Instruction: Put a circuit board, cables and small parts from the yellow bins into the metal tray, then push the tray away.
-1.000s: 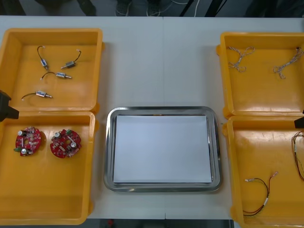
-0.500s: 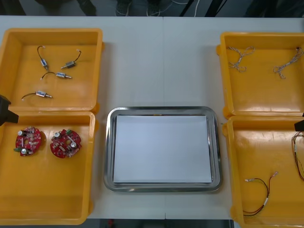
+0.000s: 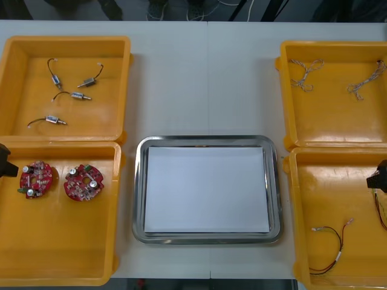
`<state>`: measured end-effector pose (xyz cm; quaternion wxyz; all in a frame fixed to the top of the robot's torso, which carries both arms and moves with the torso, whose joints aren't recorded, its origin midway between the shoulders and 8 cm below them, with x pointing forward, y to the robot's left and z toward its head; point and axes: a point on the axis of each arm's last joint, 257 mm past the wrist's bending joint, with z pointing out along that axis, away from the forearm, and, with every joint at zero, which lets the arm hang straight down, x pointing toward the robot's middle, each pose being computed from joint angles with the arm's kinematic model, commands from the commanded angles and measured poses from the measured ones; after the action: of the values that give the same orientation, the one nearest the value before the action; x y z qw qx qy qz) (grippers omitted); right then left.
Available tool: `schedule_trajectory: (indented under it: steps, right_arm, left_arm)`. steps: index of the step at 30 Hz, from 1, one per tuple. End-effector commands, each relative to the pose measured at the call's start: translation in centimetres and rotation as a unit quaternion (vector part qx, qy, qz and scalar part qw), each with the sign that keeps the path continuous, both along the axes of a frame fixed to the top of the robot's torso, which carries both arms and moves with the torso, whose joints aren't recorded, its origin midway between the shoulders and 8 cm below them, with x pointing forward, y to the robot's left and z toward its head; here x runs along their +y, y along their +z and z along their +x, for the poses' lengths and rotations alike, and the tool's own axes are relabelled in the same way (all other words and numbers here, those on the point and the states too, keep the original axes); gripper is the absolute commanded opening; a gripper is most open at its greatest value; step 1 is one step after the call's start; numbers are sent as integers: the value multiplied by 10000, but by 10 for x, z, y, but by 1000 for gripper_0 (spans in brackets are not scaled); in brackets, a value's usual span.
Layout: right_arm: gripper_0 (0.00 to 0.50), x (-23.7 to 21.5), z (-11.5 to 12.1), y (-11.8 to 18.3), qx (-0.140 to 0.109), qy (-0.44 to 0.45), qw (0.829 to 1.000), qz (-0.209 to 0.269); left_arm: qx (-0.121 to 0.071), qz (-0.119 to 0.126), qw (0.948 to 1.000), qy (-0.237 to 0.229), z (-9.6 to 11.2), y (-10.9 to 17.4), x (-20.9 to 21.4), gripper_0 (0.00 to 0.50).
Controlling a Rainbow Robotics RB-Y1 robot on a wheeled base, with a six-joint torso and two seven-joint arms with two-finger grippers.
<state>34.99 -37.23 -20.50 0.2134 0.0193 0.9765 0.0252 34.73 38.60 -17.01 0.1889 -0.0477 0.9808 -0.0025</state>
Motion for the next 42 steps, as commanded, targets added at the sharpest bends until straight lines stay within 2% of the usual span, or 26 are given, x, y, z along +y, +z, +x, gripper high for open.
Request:
schedule_trajectory:
  steps: [1,5,12,15,19,22,26,31,35,39,42]
  right_arm:
    - [491,11,-9,-15,14,-100,9998,178]
    - [491,11,-16,-26,93,-251,9993,274]
    - [493,14,-25,-45,110,-437,9979,461]
    - [491,17,-29,-54,158,-456,9977,470]
    - [490,16,-27,-67,81,-539,9980,324]
    - [493,18,-24,-74,11,-558,9982,235]
    - [491,19,-23,-80,-4,-718,9971,236]
    - [489,20,-25,-87,16,-851,9962,190]
    - [493,20,-27,-91,31,-932,9955,175]
    - [491,18,-28,-95,6,-1043,9944,163]
    - [491,16,-30,-98,-3,-1121,9936,164]
  left_arm:
    - [-161,405,9985,-320,-1,0,20,500]
    - [-306,458,9971,-525,2,-8,23,500]
    - [-422,637,9930,-905,1,-18,29,500]
    - [-472,726,9900,-1111,0,-23,31,500]
    - [-511,883,9848,-1409,0,-26,35,500]
    - [-524,1061,9782,-1709,-1,-28,39,500]
    - [-619,1171,9689,-2090,0,-30,37,500]
    - [-728,1108,9585,-2523,0,-32,29,500]
    - [-740,1086,9514,-2784,-1,-37,27,500]
    - [-798,1137,9404,-3106,5,-48,28,500]
    - [-839,1179,9339,-3270,8,-56,30,500]
